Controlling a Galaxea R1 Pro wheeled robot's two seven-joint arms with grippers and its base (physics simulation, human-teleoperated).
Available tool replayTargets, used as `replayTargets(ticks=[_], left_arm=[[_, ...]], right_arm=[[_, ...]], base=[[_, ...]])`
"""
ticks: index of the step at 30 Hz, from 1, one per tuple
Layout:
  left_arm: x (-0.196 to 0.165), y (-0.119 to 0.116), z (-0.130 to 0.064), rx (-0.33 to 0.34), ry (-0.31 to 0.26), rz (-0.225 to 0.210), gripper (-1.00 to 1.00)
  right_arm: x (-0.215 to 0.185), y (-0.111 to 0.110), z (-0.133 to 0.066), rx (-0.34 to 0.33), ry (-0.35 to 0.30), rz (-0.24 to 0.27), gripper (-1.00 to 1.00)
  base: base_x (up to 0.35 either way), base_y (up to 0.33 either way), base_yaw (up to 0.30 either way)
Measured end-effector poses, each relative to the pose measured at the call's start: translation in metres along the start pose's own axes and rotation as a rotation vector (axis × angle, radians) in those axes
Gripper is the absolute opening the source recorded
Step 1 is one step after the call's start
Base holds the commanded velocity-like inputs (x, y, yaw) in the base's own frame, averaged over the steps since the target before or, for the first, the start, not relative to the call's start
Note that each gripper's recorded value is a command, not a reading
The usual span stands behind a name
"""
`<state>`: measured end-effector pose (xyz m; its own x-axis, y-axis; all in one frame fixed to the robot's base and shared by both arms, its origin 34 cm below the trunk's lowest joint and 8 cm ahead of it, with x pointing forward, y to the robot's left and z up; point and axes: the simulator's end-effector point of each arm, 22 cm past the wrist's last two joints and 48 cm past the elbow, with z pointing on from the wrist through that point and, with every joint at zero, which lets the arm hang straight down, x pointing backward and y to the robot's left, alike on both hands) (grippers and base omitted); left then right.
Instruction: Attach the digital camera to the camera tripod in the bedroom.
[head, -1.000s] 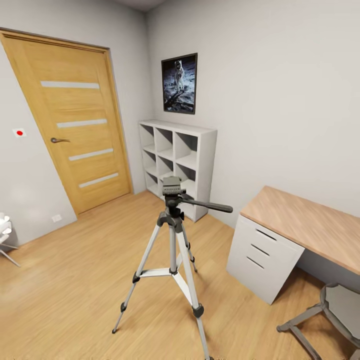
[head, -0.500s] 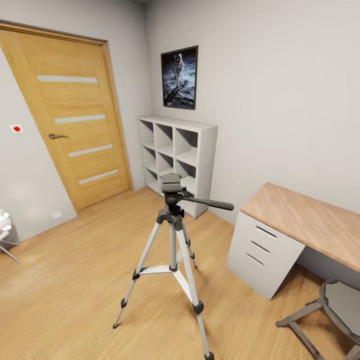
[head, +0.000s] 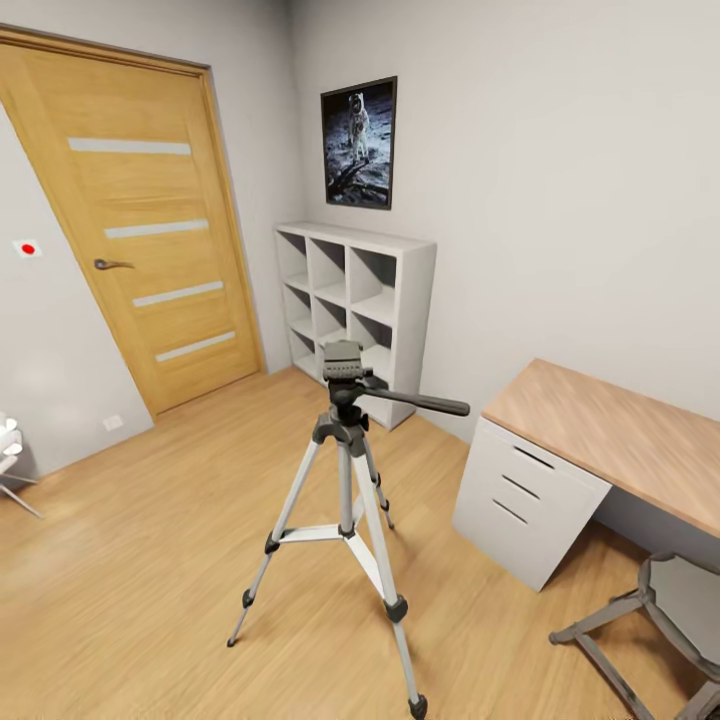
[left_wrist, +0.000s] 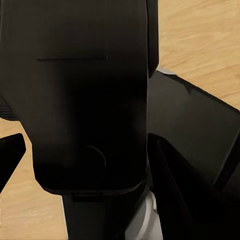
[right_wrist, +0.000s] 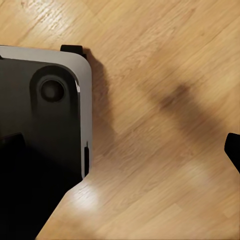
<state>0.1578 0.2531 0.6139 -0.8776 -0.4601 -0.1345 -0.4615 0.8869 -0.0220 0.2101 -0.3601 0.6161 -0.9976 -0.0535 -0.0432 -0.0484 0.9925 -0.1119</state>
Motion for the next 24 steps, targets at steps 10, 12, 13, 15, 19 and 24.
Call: replayTargets(ticks=[10, 12, 13, 15, 19, 24], left_arm=[[0.006, 0.003, 0.0, -0.007, 0.014, 0.001, -1.0], [0.007, 0.003, 0.0, -0.009, 0.017, 0.001, -1.0], [0.007, 0.004, 0.0, -0.01, 0.018, 0.001, -1.0], [0.008, 0.004, 0.0, -0.011, 0.021, 0.001, -1.0], [0.011, 0.005, 0.0, -0.014, 0.027, 0.002, -1.0], [0.013, 0.007, 0.0, -0.018, 0.034, 0.001, -1.0]], right_arm=[[0.006, 0.0, 0.001, -0.001, 0.015, -0.002, 1.0], [0.007, 0.0, 0.001, -0.001, 0.018, -0.002, 1.0], [0.008, 0.001, 0.002, -0.002, 0.019, -0.002, 1.0], [0.009, 0.0, 0.002, -0.002, 0.021, -0.003, 1.0], [0.011, 0.0, 0.002, -0.002, 0.026, -0.004, 1.0], [0.014, 0.0, 0.003, -0.002, 0.032, -0.005, 1.0]], base=[[0.0, 0.0, 0.0], [0.0, 0.0, 0.0], [0.0, 0.0, 0.0], [0.0, 0.0, 0.0], [0.0, 0.0, 0.0], [0.0, 0.0, 0.0]])
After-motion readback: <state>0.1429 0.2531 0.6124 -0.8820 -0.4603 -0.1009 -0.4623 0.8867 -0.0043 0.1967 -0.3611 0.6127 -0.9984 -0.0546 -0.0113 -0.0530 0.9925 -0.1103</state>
